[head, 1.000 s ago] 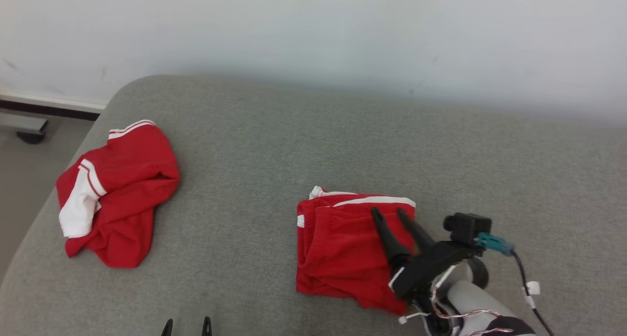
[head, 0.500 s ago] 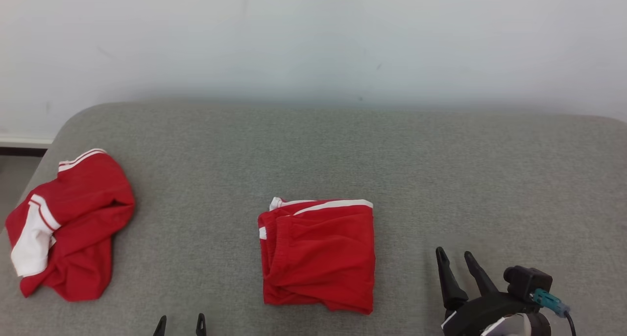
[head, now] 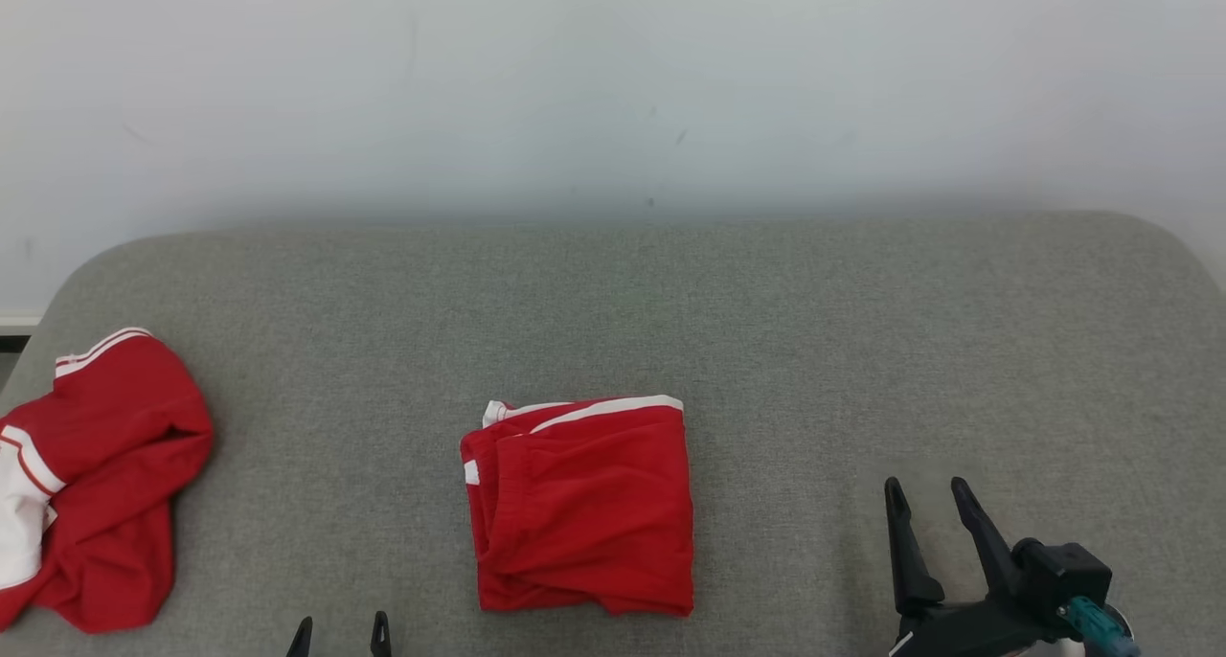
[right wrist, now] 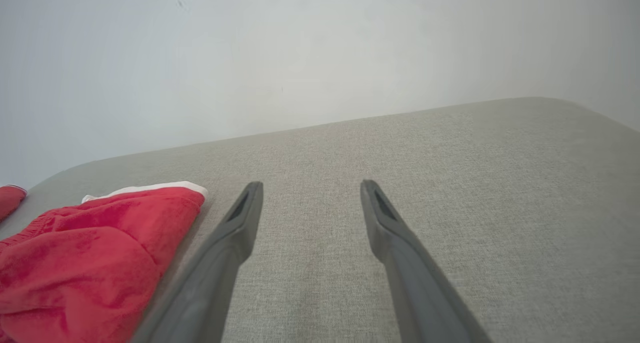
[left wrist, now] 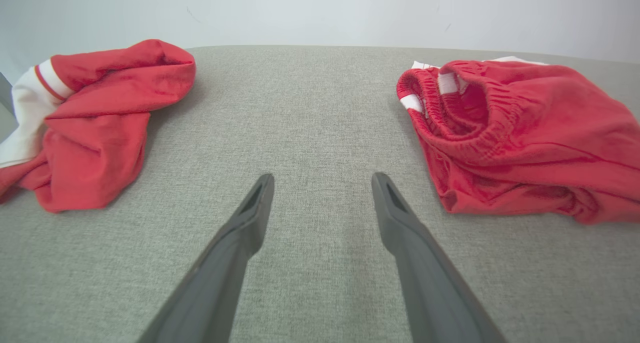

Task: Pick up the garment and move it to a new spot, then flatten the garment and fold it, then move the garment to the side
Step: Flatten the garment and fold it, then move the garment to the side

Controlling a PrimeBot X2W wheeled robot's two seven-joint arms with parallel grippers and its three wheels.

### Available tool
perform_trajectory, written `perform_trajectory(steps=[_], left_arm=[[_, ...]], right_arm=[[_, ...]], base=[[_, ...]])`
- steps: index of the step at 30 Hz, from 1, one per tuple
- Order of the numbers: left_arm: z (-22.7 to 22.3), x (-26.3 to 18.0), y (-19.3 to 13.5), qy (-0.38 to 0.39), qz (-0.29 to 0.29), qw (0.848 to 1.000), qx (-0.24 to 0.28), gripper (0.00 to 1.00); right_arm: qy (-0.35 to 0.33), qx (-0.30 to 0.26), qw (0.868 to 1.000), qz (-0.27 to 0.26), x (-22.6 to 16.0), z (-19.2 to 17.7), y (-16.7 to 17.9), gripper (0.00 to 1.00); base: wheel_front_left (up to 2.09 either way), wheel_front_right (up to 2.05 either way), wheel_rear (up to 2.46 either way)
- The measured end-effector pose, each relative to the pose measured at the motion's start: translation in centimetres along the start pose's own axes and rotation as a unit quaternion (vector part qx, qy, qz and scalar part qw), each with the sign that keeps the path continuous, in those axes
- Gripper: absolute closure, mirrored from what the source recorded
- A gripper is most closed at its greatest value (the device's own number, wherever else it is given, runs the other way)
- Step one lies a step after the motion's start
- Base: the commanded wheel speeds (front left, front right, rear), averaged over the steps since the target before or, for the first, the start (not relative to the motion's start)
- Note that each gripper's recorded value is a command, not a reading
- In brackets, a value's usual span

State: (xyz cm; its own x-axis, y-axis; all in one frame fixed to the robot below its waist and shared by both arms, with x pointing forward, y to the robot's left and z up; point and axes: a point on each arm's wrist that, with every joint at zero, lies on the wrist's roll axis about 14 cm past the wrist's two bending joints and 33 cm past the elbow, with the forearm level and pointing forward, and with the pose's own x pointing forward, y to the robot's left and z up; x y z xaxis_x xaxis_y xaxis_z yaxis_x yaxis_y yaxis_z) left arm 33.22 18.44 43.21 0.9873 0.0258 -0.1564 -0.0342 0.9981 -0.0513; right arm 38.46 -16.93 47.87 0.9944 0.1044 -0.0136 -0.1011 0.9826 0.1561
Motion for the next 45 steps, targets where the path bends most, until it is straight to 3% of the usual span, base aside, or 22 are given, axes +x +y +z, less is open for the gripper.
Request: perform_trajectory(steps=[15,27,36,45], left_arm=[[1.2,0.0,0.1,-0.021,-0.001,1.0,0.006,0.0],[1.8,0.1,-0.5,-0.03,-0.009,0.999,0.01,0.0],[2.2,-0.3,-0.8,-0.037,-0.012,0.999,-0.003,0.0],[2.3,-1.0,0.2,-0.04,0.014,0.999,-0.007,0.0]], right_arm=[[-0.002,-0.018,1.0,-0.016,-2.6,-0.3,-0.3,0.0],[0.004,-0.017,1.0,-0.014,-2.5,-0.7,-0.1,0.0],[0.038,-0.006,0.999,0.028,-1.4,-2.8,2.7,0.0],[0.087,0.004,0.99,0.11,1.3,-5.8,8.1,0.0]], base=[[0.0,0.0,0.0],[0.0,0.0,0.0],[0.0,0.0,0.0],[0.0,0.0,0.0]])
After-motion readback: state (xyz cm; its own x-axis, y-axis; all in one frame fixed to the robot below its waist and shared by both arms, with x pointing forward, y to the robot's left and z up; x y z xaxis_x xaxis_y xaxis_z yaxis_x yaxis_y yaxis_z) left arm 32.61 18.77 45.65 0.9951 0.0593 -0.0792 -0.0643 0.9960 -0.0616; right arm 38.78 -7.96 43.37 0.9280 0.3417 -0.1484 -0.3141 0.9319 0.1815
